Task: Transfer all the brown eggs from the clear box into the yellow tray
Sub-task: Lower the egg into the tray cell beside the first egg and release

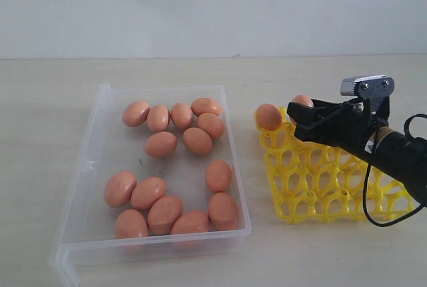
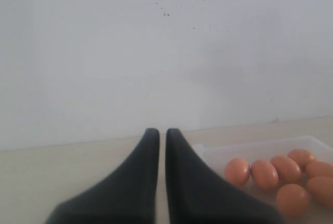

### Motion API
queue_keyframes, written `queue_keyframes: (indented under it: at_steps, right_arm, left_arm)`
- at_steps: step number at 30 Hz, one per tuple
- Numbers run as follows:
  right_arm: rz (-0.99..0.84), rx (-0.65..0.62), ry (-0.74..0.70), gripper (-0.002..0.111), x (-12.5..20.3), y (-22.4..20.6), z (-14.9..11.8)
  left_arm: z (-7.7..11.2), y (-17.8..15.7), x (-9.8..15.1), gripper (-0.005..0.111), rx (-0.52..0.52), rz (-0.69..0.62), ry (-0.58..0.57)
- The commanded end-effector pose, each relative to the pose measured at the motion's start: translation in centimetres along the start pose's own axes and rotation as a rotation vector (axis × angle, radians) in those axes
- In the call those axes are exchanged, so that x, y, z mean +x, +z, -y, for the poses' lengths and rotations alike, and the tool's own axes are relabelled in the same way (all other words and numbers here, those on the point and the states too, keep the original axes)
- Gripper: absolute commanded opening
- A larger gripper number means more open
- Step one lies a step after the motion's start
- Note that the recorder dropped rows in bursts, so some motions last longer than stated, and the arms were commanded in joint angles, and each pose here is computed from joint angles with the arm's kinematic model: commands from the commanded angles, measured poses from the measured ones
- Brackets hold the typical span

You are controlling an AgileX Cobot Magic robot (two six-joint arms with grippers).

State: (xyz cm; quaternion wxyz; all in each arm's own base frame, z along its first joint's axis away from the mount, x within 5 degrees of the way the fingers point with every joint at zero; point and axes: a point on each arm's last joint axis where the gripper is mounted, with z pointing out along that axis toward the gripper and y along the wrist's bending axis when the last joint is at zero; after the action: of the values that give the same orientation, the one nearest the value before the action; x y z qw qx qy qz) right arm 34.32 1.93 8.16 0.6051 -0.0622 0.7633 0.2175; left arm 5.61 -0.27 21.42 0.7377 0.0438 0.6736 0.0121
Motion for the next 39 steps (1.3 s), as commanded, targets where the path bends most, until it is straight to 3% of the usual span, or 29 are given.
queue_keyframes:
  at_steps: [1, 16, 26, 36, 39]
  right_arm:
    - [0.029, 0.026, 0.005, 0.000, -0.3, 0.2, 0.4]
    - [0.030, 0.012, 0.010, 0.001, 0.0, 1.0, 0.8]
    - [0.030, 0.012, 0.010, 0.051, 0.0, 1.0, 0.8]
    - [0.035, 0.019, 0.022, 0.056, -0.1, 1.0, 0.9]
    - [0.094, 0.039, 0.008, 0.056, -2.1, 0.8, 0.7]
  left_arm:
    - [0.1, 0.0, 0.1, 0.004, 0.008, -0.001, -0.001]
    - [0.1, 0.0, 0.1, 0.004, 0.008, -0.001, -0.001]
    - [0.1, 0.0, 0.1, 0.004, 0.008, -0.001, -0.001]
    - [0.1, 0.0, 0.1, 0.004, 0.008, -0.001, -0.001]
    - [0.1, 0.0, 0.1, 0.004, 0.008, -0.001, -0.001]
